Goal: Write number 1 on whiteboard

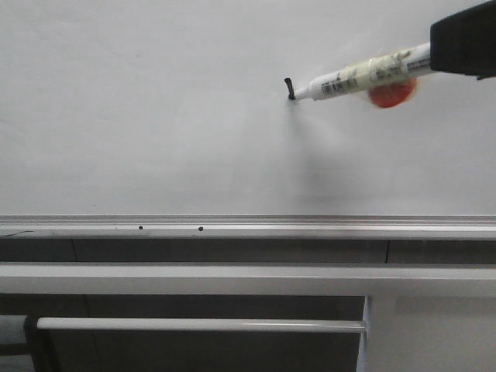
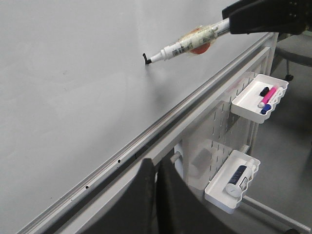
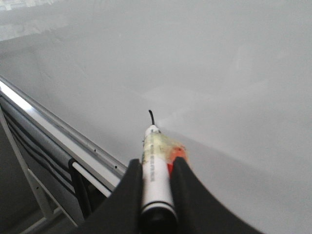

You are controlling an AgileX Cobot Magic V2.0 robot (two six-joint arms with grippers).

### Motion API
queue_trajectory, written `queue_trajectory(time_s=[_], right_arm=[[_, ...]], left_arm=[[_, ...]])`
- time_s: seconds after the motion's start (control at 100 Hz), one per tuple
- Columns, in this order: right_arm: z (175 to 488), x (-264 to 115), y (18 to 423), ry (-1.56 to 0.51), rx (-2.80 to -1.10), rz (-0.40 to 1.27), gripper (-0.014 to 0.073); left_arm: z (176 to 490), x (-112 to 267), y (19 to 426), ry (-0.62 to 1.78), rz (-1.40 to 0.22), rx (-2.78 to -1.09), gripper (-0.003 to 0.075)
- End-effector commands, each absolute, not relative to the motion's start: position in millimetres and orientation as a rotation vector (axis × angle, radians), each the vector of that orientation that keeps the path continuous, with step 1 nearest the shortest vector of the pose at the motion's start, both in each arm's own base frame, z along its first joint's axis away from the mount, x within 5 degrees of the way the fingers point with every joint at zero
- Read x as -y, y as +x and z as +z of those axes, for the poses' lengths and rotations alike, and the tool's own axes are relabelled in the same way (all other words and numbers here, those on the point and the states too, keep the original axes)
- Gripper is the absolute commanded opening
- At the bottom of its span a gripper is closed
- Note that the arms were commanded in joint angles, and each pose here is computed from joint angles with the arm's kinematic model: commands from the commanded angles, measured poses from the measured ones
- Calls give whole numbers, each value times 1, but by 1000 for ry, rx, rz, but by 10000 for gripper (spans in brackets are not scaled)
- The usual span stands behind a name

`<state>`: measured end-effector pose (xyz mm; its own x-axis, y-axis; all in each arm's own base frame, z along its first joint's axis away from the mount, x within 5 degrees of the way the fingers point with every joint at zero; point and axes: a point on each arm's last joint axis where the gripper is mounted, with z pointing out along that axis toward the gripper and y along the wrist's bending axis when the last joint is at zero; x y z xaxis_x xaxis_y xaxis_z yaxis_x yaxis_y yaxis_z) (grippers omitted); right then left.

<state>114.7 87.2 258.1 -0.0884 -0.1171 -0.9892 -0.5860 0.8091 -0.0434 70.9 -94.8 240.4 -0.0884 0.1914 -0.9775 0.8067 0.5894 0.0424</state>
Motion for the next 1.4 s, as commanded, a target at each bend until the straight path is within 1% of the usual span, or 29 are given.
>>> queue_trajectory(time_s=[0.0,0.43,0.6,0.67,0.79,0.91,1.03,1.07,1.13,1.2,1.22,1.29,1.34,1.39], right_arm=[[272,-89,123,-525,-1562,399,-64],[251,-101,141,-548,-1664,362,-64],[249,-104,143,-551,-1667,361,-64],[250,-106,137,-570,-1673,402,-64],[248,-114,117,-702,-1716,492,-64],[252,-122,97,-815,-1678,598,-64],[255,-127,88,-866,-1668,654,-64],[255,-129,87,-881,-1693,663,-63],[259,-131,87,-894,-1707,673,-63],[265,-135,89,-903,-1710,680,-63],[268,-136,89,-906,-1711,683,-63],[276,-141,91,-922,-1722,690,-63],[281,-145,94,-931,-1738,689,-63],[285,-147,98,-934,-1759,683,-63]], left_arm=[[256,97,72,795,-684,-1534,-20],[253,97,72,804,-675,-1557,-20],[253,97,72,806,-672,-1563,-20],[254,97,72,801,-677,-1551,-20],[256,97,72,796,-687,-1525,-20],[257,98,71,827,-664,-1501,-20],[258,99,70,882,-627,-1445,-16],[259,100,69,913,-612,-1416,0],[259,101,67,965,-589,-1379,45],[258,103,64,1036,-558,-1335,127],[257,104,64,1059,-547,-1329,165],[255,107,62,1130,-519,-1299,242],[252,110,63,1170,-504,-1295,266],[250,114,64,1195,-497,-1303,267]])
